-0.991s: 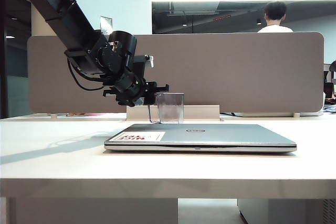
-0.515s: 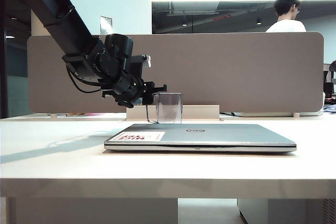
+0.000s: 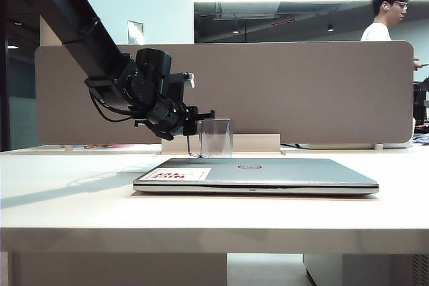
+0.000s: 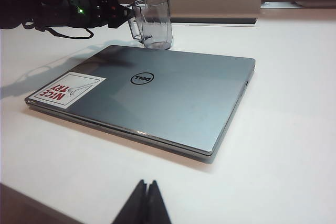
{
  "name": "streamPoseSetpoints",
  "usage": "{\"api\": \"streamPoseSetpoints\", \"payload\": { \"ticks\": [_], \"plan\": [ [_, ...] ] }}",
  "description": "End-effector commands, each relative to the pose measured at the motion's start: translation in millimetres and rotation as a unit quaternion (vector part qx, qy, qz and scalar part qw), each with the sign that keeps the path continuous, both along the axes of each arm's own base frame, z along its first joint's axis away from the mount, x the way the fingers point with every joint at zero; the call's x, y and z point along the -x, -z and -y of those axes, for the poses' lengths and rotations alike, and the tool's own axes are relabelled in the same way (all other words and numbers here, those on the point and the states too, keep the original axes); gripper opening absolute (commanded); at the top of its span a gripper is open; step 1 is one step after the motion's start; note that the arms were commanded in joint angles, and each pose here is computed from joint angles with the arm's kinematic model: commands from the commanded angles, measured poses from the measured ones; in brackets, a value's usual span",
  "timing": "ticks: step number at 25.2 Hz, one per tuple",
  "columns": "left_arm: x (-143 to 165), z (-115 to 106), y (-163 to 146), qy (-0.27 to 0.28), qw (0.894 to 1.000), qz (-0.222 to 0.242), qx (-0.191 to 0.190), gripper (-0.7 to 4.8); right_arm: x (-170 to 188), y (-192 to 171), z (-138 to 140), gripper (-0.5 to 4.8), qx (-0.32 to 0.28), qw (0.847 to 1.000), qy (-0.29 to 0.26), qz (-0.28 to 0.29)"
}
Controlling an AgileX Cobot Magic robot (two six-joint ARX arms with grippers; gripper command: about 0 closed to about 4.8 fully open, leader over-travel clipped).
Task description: Pick up the water cup and place it on the left side of the laptop.
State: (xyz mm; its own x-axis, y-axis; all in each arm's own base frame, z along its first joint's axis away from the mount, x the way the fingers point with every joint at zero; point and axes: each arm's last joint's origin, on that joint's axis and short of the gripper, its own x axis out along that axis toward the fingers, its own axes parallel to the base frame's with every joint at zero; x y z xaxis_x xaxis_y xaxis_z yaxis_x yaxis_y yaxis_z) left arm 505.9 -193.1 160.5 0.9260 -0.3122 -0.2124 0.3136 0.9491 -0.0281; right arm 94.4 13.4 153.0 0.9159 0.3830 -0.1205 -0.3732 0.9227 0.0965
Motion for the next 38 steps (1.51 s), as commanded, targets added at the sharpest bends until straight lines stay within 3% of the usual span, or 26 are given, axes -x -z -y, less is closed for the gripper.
{"api": "streamPoseSetpoints", "payload": {
  "ticks": [1,5,11,15,16,31,38],
  "plan": [
    [-2,0,2,0.001,1.000,0.004,0.000,1.11,0,0,0,-0.05,0.000,1.000,0.001,0.003],
    [-3,0,8,0.001,1.000,0.004,0.000,0.74,0,0,0,-0.05,0.000,1.000,0.001,0.003],
    [-5,-1,9,0.000,1.000,0.018,0.005,0.72,0,1,0,-0.05,0.000,1.000,0.000,0.002],
    [-7,-4,12,-0.003,1.000,0.022,0.006,0.34,0,1,0,-0.05,0.000,1.000,0.000,0.001],
    [-7,-5,12,-0.001,1.000,0.023,0.007,-0.07,0,1,0,-0.05,0.000,1.000,0.000,0.001],
    [-8,-6,6,0.042,0.998,0.036,0.021,-0.06,0,1,0,-0.05,0.000,1.000,0.000,0.000],
    [-8,-16,-22,0.033,0.997,0.057,0.027,-0.06,0,1,0,-0.05,0.000,1.000,0.000,-0.001]
  ]
}}
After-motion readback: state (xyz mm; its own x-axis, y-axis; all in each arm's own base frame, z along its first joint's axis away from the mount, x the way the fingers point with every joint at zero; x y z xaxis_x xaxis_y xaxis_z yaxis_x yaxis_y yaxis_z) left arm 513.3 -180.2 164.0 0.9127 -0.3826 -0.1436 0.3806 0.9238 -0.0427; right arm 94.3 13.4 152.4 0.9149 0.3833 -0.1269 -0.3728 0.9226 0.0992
